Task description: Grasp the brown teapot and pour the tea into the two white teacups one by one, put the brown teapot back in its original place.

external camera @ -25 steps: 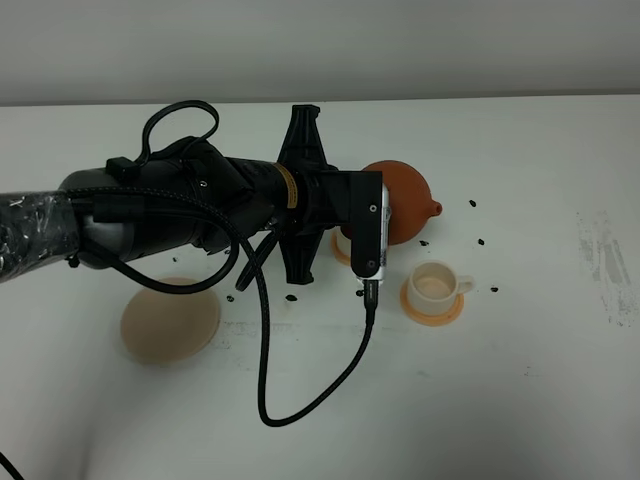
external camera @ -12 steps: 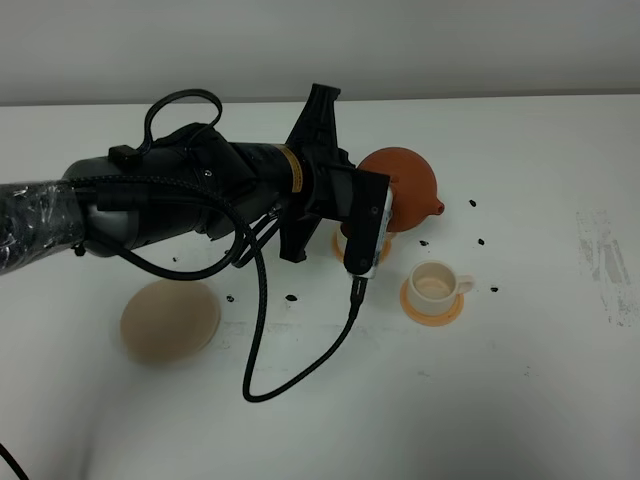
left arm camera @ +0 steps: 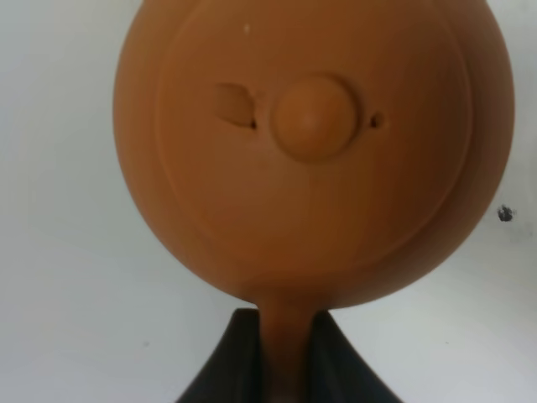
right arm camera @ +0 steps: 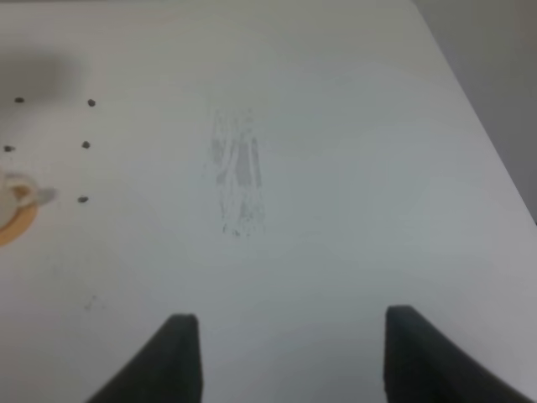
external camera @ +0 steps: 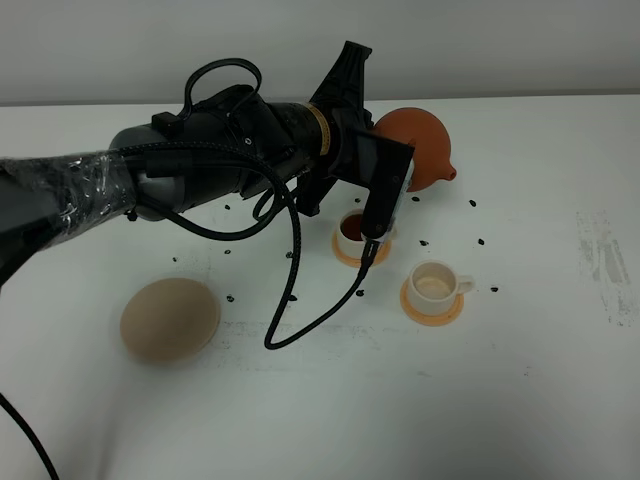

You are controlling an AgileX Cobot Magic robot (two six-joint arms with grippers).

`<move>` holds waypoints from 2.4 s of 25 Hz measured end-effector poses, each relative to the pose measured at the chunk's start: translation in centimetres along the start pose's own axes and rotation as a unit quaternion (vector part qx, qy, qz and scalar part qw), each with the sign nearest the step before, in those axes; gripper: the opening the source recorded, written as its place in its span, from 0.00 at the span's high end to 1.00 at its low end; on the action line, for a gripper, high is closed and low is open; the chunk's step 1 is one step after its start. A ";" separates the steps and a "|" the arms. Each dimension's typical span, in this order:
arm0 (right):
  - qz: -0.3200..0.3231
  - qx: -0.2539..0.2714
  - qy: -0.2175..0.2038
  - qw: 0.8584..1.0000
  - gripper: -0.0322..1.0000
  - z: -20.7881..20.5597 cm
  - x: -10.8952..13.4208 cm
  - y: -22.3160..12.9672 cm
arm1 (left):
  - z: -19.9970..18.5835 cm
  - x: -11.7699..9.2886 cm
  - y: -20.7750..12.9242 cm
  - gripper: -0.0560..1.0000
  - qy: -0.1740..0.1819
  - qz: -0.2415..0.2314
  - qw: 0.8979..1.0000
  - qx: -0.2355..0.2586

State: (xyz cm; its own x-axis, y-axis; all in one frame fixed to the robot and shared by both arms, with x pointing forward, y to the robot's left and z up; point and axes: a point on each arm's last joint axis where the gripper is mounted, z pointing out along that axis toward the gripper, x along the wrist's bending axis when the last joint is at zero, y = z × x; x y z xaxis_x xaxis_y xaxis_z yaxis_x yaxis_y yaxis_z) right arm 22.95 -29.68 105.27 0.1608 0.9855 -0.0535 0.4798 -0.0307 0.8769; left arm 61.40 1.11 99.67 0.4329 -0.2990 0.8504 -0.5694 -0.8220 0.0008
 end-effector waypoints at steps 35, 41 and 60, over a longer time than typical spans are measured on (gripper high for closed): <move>0.000 0.000 0.000 1.000 0.52 0.0 0.0 0.0 | -1.8 -2.0 2.1 0.87 -0.040 0.110 0.993 -0.015; 0.000 0.000 0.000 1.000 0.52 0.0 0.0 0.0 | -1.9 -2.2 2.0 0.87 -0.056 0.135 0.989 -0.012; 0.000 0.000 0.000 1.000 0.52 0.0 0.0 0.0 | -1.2 -2.3 2.1 0.87 -0.037 0.219 0.975 -0.014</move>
State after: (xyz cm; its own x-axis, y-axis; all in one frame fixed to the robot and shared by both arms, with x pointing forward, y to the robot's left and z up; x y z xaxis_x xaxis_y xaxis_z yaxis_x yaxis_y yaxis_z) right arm 22.95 -29.68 105.27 0.1608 0.9855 -0.0535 0.4798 -0.0307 0.8769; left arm 58.31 0.69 98.33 0.1931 -0.6529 0.7324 -0.7292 -0.5950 -0.3382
